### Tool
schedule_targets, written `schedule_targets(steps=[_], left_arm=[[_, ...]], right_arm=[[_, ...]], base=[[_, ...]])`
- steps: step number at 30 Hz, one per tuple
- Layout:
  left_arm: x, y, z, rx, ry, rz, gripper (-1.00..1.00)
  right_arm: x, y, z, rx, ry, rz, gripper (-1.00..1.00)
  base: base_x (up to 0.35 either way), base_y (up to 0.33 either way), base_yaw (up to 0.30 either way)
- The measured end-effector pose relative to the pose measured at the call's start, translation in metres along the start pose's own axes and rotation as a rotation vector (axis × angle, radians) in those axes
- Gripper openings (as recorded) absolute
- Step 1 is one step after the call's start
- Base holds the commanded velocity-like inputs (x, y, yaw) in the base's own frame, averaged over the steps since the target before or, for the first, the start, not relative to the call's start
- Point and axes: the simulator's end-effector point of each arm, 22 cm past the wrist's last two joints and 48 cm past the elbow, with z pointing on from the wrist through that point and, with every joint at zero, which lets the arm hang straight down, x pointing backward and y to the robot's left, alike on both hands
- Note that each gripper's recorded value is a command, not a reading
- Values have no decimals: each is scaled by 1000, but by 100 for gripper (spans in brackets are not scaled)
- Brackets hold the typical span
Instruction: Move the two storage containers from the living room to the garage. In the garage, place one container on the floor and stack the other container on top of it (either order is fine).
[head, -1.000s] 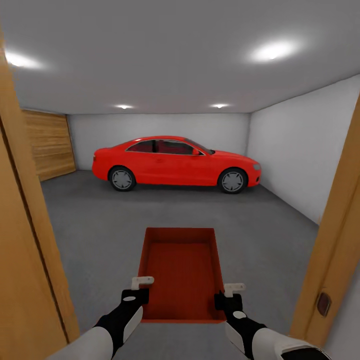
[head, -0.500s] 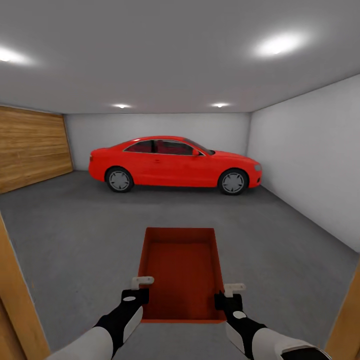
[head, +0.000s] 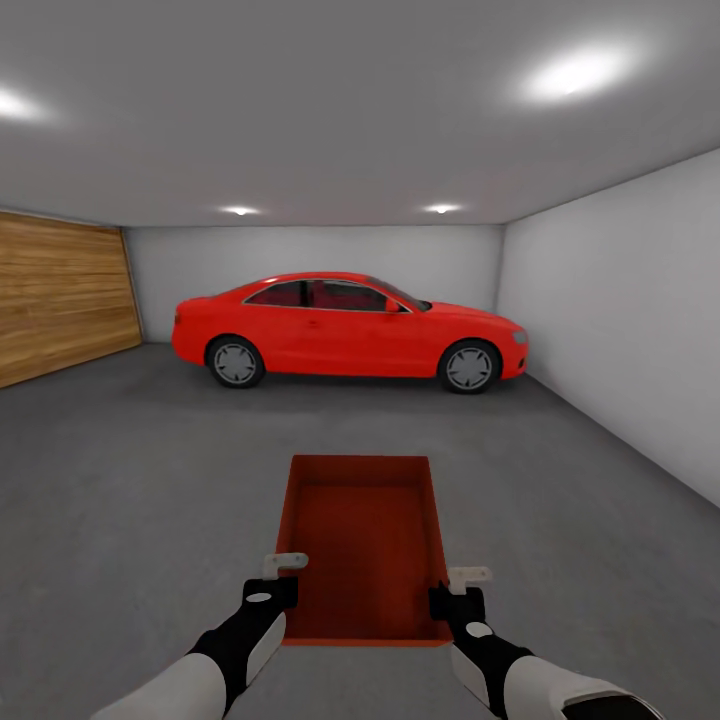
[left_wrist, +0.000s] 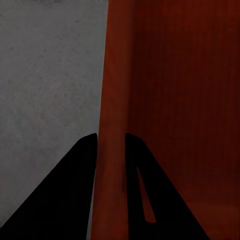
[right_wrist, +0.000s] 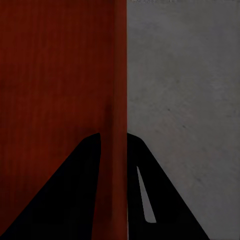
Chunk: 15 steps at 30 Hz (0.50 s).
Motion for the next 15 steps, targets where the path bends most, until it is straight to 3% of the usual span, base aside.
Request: schedule_targets(steps=[15], left_arm=[[0,0,0,0,-1,0,-100]], right_arm=[[0,0,0,0,-1,0,-100]], base=[[321,0,0]])
